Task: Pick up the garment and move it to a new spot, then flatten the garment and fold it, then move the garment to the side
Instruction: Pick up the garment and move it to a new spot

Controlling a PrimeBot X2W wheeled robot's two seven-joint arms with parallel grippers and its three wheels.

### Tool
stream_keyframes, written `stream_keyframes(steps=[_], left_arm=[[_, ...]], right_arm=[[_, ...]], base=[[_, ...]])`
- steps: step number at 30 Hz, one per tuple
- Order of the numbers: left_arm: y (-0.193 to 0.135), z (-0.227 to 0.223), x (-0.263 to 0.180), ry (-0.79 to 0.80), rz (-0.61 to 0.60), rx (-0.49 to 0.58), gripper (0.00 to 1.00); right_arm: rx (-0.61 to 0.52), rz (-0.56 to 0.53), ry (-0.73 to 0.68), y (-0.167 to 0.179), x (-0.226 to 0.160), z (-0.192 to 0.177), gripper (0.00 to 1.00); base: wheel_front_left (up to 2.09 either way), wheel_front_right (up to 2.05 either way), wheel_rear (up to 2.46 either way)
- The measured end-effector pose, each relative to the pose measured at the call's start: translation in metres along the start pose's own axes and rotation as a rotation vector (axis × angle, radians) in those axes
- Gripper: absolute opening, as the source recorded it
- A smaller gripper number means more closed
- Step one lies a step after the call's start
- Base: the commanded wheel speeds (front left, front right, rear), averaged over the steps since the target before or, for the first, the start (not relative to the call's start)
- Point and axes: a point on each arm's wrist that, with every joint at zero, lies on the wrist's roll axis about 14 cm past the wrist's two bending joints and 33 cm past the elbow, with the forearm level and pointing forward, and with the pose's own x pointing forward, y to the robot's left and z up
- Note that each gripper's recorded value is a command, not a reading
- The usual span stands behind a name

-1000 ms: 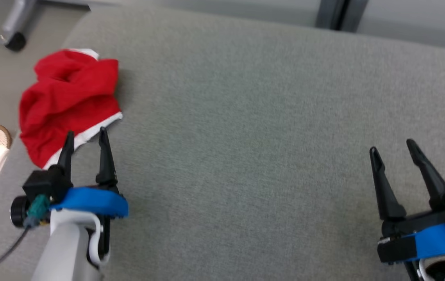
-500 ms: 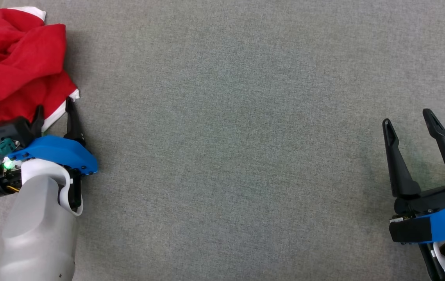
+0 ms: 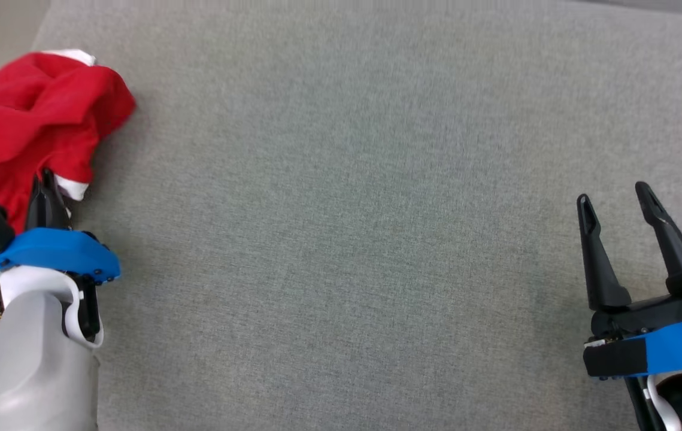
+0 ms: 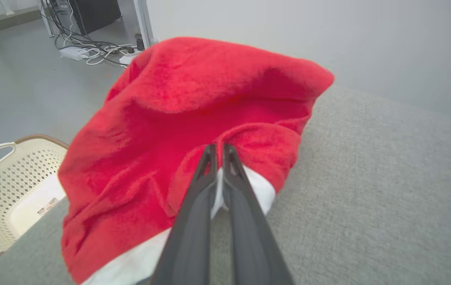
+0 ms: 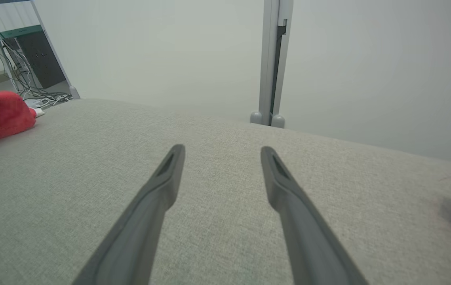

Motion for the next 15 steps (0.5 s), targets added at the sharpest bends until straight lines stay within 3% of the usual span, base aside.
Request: stream_keyframes(steps=[8, 15], left_arm=[[0.010, 0.045, -0.047, -0.187, -0.007, 0.009, 0.00], [-0.007, 0.053, -0.097, -0.279, -0.075, 0.006, 0.00]], right_arm=[[-0.002, -0.006, -0.066, 0.012, -0.026, 0.031, 1.00], [-0.009, -0.035, -0.103, 0.016, -0.062, 0.052, 1.00]], base=[[0.00, 0.00, 0.00], [0.00, 0.00, 0.00]])
